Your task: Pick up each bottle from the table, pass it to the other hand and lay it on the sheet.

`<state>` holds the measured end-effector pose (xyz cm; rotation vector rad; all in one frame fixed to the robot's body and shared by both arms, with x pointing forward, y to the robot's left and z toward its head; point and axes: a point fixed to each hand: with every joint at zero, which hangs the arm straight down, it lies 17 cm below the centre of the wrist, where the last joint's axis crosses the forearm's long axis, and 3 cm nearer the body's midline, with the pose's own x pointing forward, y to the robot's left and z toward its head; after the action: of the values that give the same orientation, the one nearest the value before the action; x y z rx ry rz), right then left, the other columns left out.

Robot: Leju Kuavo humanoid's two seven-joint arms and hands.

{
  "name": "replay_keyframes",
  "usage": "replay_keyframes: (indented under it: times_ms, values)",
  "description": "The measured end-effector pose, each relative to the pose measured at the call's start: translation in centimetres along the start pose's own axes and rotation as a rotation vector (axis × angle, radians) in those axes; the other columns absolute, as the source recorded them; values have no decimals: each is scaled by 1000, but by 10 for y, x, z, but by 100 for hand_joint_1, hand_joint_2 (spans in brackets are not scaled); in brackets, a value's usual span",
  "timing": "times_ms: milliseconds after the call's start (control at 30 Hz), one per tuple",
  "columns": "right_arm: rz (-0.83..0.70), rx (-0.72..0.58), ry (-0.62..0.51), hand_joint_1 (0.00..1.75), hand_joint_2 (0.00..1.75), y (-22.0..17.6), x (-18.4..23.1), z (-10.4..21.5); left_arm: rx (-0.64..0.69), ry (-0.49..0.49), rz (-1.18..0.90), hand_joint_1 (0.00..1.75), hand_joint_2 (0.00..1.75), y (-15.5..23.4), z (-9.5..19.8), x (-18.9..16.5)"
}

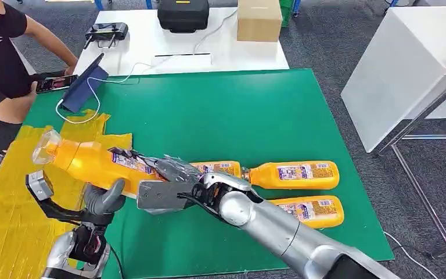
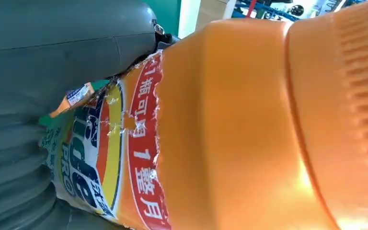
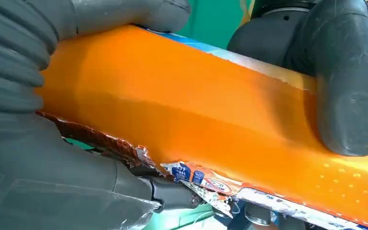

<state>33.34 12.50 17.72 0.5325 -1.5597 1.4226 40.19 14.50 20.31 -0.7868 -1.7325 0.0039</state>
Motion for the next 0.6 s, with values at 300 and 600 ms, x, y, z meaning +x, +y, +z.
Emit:
replay_keyframes:
  times_ms: [300, 600]
  values:
    - [2, -2, 5, 175, 175, 0, -2, -1, 3, -7, -1, 175, 175, 1, 0, 1]
    - [50, -130, 54, 0, 0, -22, -19, 1, 74, -48, -90, 175, 175, 11, -7, 7]
